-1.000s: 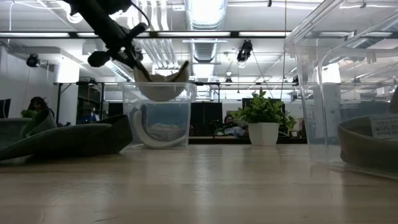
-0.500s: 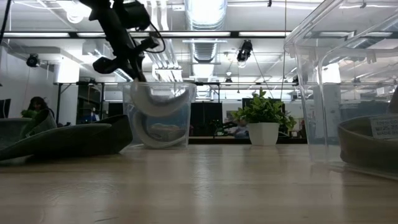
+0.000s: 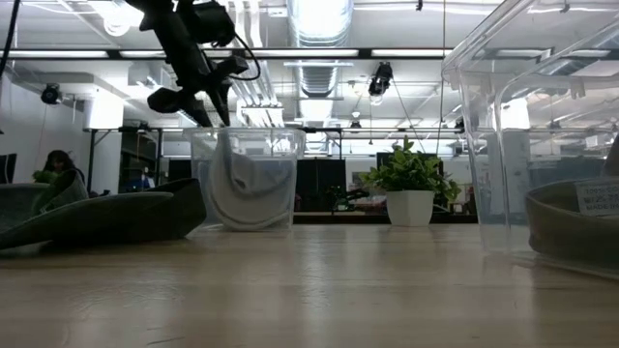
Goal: Pick & Place hat
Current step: Put the brown cap into the top transparent bin
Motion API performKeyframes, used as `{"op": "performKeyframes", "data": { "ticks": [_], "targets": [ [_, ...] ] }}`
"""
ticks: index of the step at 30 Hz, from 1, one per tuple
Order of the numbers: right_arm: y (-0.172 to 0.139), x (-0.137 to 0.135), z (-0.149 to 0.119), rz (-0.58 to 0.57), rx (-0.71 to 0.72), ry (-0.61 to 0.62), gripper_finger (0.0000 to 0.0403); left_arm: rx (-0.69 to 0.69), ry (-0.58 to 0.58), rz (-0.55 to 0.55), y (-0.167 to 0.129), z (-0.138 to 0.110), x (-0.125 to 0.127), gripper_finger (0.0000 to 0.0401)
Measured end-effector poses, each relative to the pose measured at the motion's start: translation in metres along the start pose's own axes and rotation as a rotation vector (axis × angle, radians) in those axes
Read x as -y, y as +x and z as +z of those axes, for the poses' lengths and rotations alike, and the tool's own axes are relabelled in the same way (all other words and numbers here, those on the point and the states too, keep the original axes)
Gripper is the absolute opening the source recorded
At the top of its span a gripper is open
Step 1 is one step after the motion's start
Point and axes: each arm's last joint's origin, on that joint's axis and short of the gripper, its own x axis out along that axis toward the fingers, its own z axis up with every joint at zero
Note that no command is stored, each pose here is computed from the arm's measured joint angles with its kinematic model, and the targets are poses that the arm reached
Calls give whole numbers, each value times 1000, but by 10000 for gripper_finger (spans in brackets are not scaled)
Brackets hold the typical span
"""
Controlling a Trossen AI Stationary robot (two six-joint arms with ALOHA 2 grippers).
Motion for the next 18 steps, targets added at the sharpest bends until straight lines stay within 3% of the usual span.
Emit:
{"op": "performKeyframes", "data": {
  "ticks": [4, 9, 15, 18],
  "targets": [
    [0, 0, 0, 1, 0, 36, 224, 23, -1, -20, -11, -2, -1, 192],
    [-4, 1, -4, 53, -63, 133, 224, 71, 44, -81, -34, -8, 0, 201],
    [-8, 2, -18, 128, -270, 325, 224, 189, 157, -216, -72, -21, 6, 201],
    [-9, 3, -29, 104, -400, 406, 224, 272, 206, -324, -94, -28, 12, 201]
  ]
}}
